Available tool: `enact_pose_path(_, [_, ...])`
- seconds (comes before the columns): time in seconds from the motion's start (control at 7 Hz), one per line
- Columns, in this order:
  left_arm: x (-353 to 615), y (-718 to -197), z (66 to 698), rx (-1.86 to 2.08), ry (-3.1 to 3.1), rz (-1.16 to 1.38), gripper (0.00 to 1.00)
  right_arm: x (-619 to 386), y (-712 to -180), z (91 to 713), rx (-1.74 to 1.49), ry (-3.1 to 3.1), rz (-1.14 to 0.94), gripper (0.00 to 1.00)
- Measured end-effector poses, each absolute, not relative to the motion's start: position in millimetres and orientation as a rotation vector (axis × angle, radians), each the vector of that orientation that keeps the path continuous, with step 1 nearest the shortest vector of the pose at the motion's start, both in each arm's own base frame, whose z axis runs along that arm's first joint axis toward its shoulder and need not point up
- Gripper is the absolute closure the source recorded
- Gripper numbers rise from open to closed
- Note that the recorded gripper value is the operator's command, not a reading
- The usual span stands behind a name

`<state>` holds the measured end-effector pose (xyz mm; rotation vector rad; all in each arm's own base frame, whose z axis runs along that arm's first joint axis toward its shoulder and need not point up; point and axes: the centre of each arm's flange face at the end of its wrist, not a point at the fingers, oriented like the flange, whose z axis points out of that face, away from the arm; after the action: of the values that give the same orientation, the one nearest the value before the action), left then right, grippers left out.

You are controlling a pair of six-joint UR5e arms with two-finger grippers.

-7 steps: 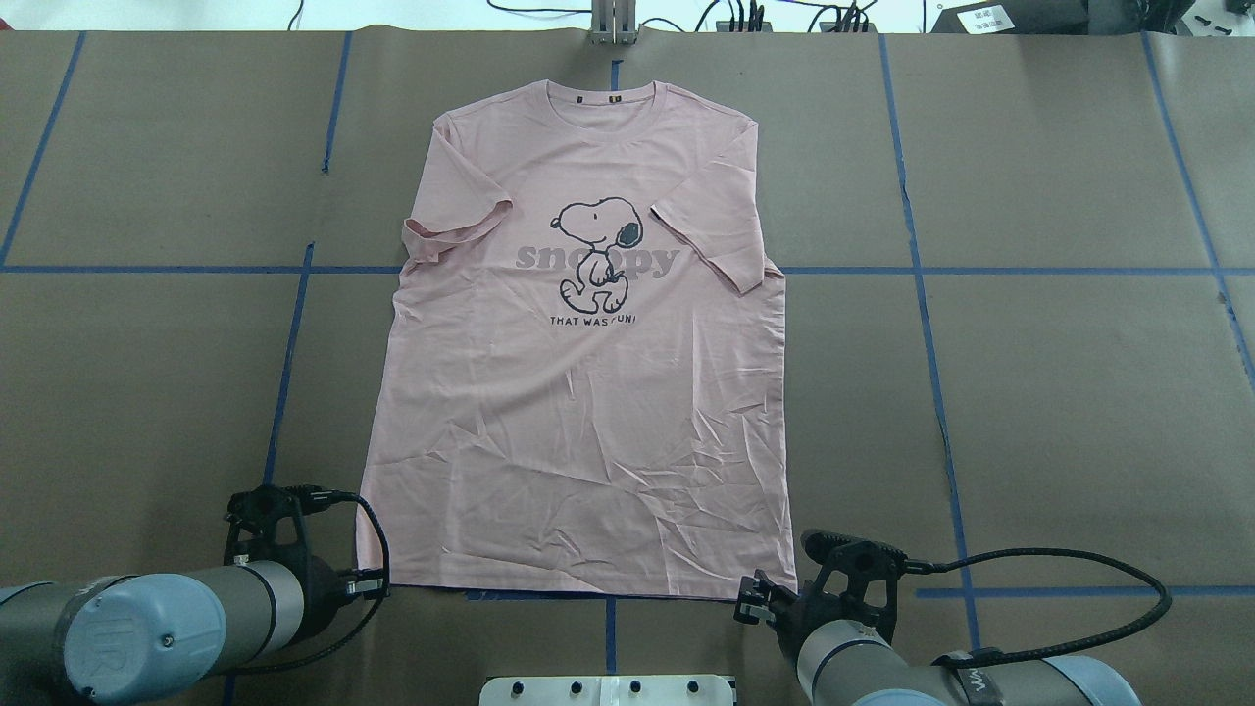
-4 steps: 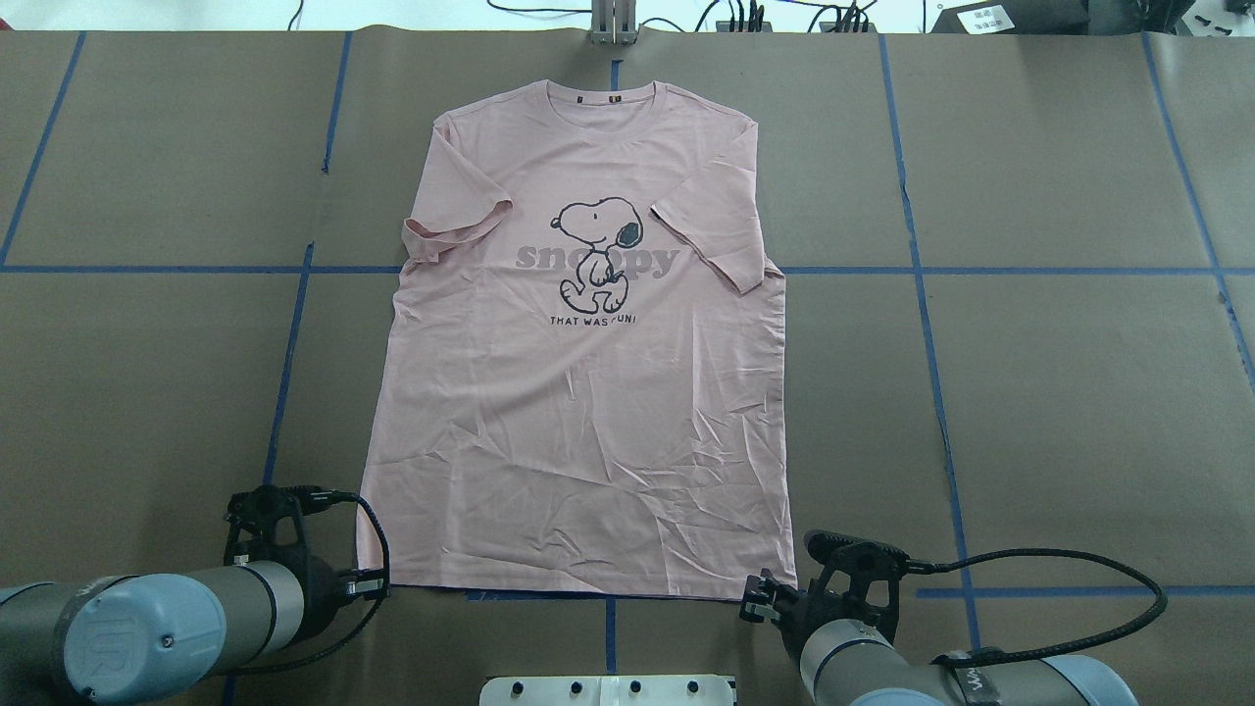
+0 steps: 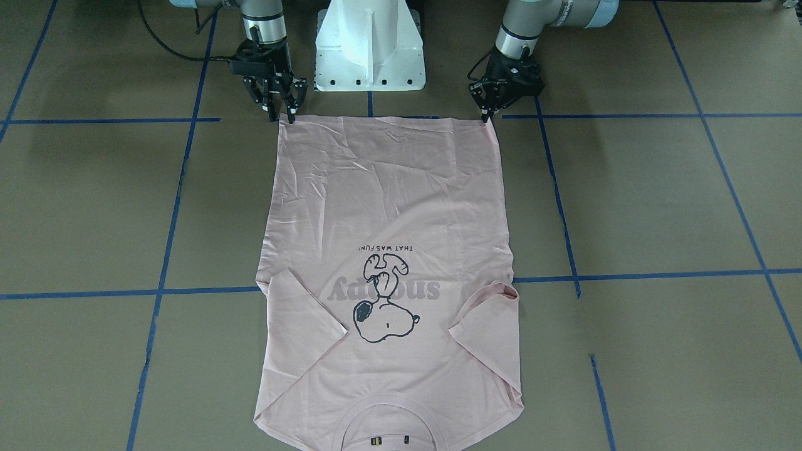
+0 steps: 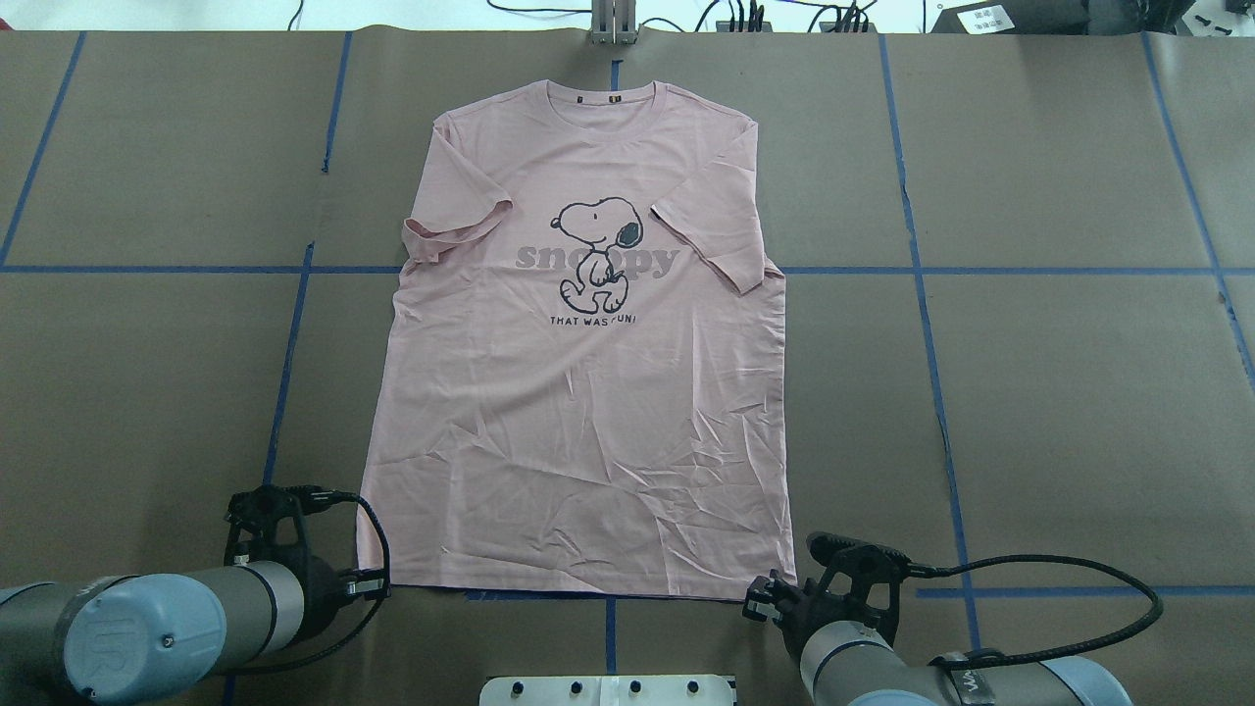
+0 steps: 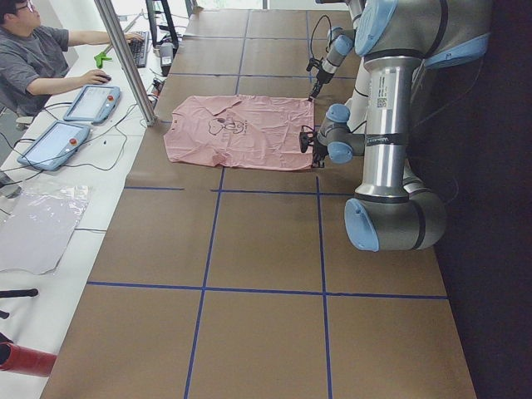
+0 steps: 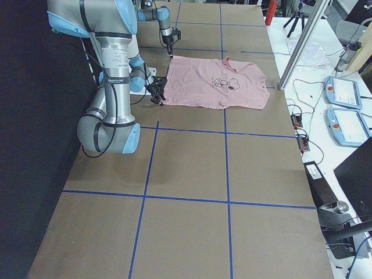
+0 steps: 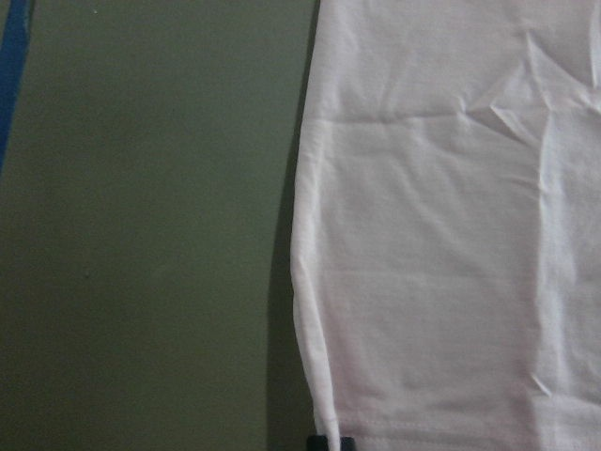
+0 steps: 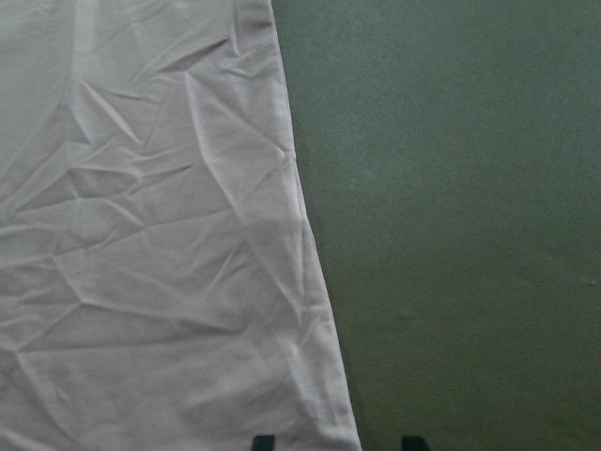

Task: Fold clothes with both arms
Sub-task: 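Grasp the hem corners with both grippers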

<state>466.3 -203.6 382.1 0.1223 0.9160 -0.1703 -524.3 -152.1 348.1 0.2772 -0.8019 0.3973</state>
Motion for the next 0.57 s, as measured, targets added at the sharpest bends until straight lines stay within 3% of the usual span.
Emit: enact_pose_path(0.57, [466.1, -203.8, 380.5, 0.123, 0.919, -0.170, 1.00, -523.7, -152.5, 343.1, 0.268, -0.817, 0.426, 1.00])
